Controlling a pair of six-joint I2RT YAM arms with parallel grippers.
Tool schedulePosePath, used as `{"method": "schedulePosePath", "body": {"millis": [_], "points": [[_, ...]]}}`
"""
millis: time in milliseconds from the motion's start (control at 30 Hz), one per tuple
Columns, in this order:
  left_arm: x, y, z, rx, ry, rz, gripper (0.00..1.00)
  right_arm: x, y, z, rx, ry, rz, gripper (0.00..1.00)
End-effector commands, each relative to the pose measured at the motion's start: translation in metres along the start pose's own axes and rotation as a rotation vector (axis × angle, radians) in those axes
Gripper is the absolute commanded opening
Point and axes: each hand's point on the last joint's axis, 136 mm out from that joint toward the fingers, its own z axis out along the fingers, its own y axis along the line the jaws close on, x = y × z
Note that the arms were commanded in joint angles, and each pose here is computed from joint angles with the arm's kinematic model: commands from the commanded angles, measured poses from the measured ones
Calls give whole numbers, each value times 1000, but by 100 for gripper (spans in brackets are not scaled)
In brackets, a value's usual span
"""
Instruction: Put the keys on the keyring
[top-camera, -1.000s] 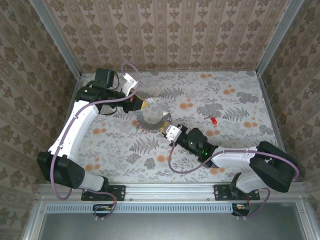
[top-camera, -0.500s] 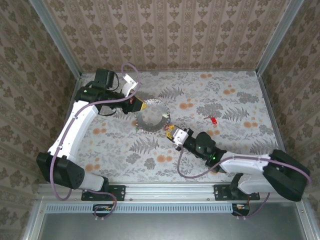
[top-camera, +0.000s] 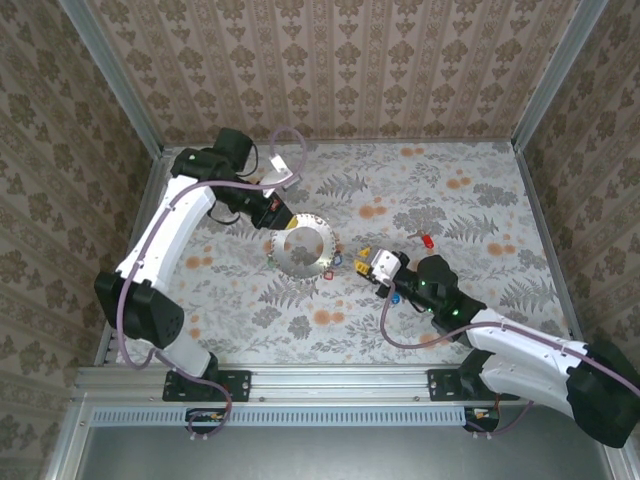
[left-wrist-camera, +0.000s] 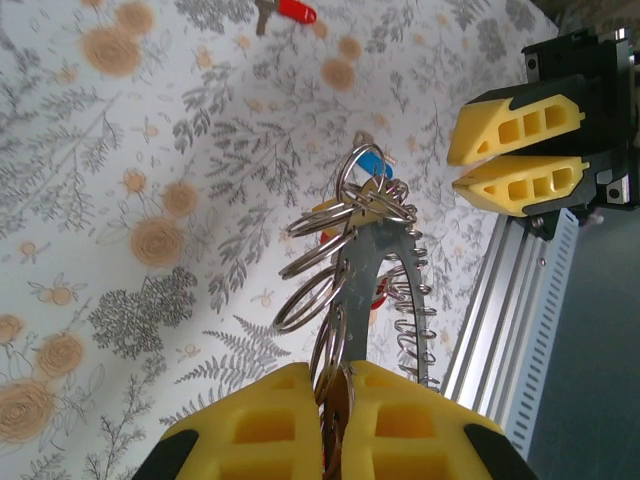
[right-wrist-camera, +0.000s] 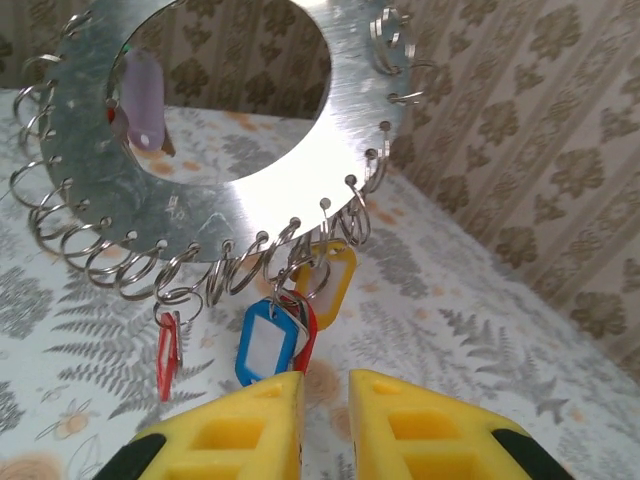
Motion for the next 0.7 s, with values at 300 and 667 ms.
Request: {"method": "schedulePosePath", "body": {"millis": [300,667], "points": [[-2,-5,0,9,96,20,0,-4,21,11,-120,-51,66,21],[-8,-8,4,13,79,24,0,-16,33,20,-180,-92,68,19]]}}
